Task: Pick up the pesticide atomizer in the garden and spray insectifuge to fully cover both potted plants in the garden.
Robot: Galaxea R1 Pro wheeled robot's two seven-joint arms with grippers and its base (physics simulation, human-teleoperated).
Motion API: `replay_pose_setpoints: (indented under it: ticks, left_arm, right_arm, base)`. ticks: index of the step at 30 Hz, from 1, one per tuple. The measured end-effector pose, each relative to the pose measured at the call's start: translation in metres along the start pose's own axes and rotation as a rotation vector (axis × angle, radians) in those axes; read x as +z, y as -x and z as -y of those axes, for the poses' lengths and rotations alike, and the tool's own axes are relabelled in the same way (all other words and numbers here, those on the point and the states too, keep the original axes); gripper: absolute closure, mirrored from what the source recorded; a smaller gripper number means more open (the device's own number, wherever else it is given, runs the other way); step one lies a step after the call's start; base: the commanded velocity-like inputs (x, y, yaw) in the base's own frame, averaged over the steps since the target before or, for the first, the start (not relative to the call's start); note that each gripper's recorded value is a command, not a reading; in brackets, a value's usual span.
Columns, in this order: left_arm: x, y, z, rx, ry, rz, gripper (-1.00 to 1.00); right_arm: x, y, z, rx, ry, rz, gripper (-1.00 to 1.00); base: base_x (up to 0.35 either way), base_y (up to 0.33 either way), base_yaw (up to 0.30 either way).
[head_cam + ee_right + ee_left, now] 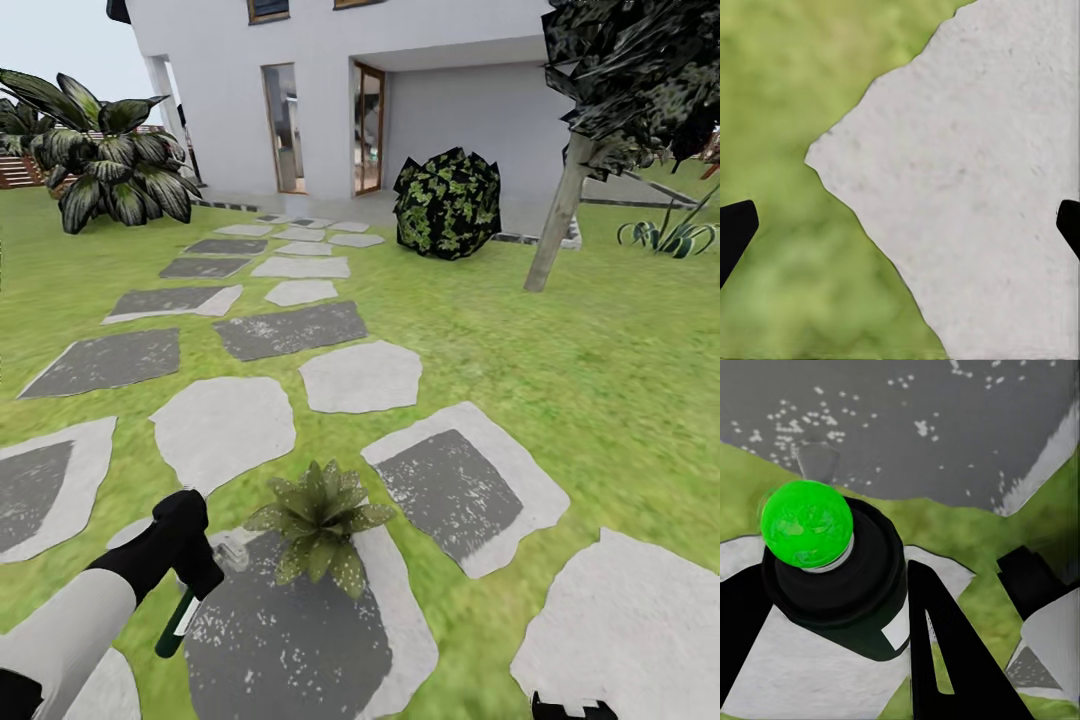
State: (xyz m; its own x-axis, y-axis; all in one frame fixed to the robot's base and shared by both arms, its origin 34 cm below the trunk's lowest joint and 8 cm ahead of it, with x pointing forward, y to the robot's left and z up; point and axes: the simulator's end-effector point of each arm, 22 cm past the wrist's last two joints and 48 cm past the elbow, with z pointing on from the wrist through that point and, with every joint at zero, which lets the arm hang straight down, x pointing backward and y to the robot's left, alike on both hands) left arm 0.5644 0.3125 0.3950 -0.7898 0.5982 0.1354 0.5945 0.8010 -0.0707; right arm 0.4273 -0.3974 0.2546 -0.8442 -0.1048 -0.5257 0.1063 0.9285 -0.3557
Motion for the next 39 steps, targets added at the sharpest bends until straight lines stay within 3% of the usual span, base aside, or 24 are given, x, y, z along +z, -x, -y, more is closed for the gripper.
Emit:
replay_pose_setpoints:
  ticks: [6,9,11,12,14,16,18,20,23,27,30,33,39]
  left_arm:
    - [-0.003,0.004,-0.001,0.003,0.006,0.014,1.00]
    - [-0.003,0.011,-0.010,0.029,0.057,0.032,1.00]
    - [-0.002,0.032,-0.010,0.102,0.087,0.106,1.00]
    - [-0.002,0.049,-0.004,0.128,0.077,0.181,1.00]
    - [0.012,0.066,0.011,0.136,0.036,0.313,1.00]
    - [0.022,0.074,0.022,0.159,0.023,0.400,1.00]
    - [0.036,0.079,0.041,0.232,0.004,0.507,1.00]
    - [0.051,0.073,0.058,0.287,-0.026,0.556,1.00]
    - [0.067,0.061,0.071,0.321,-0.063,0.571,1.00]
    - [0.066,0.062,0.084,0.365,-0.102,0.611,1.00]
    - [0.062,0.052,0.114,0.424,-0.239,0.602,1.00]
    - [0.056,0.049,0.134,0.464,-0.326,0.596,1.00]
    - [0.048,0.050,0.166,0.504,-0.432,0.587,1.00]
  right_arm:
    - [0.000,-0.001,-0.003,-0.001,0.005,-0.002,-1.00]
    - [-0.001,-0.002,-0.004,-0.003,0.008,-0.003,-1.00]
    - [0.000,-0.001,-0.002,-0.004,0.005,-0.002,-1.00]
    - [0.000,-0.001,-0.001,-0.004,0.004,-0.002,-1.00]
    - [0.000,-0.001,0.000,-0.005,0.002,0.000,-1.00]
    - [0.000,0.001,-0.002,-0.020,0.013,0.005,-1.00]
    - [0.000,0.008,-0.023,-0.100,0.100,0.034,-1.00]
    - [0.001,0.037,-0.043,-0.161,0.202,0.103,-1.00]
    - [-0.002,0.085,-0.070,-0.208,0.346,0.209,-1.00]
    - [-0.019,0.129,-0.100,-0.265,0.528,0.305,-1.00]
    - [-0.039,0.151,-0.124,-0.348,0.678,0.357,-1.00]
    - [-0.060,0.165,-0.145,-0.415,0.791,0.395,-1.00]
    - [-0.100,0.182,-0.198,-0.493,0.939,0.457,-1.00]
  base:
    - [-0.337,0.000,0.152]
    - [-0.240,-0.044,0.136]
    - [-0.064,-0.014,0.034]
    - [-0.022,-0.005,0.012]
    - [-0.009,-0.002,0.005]
    - [-0.004,-0.001,0.002]
    - [-0.001,0.000,0.000]
    - [0.000,0.000,0.000]
    - [0.000,0.000,0.000]
    - [0.000,0.000,0.000]
    - [0.000,0.000,0.000]
    - [0.000,0.000,0.000]
    - [0.000,0.000,0.000]
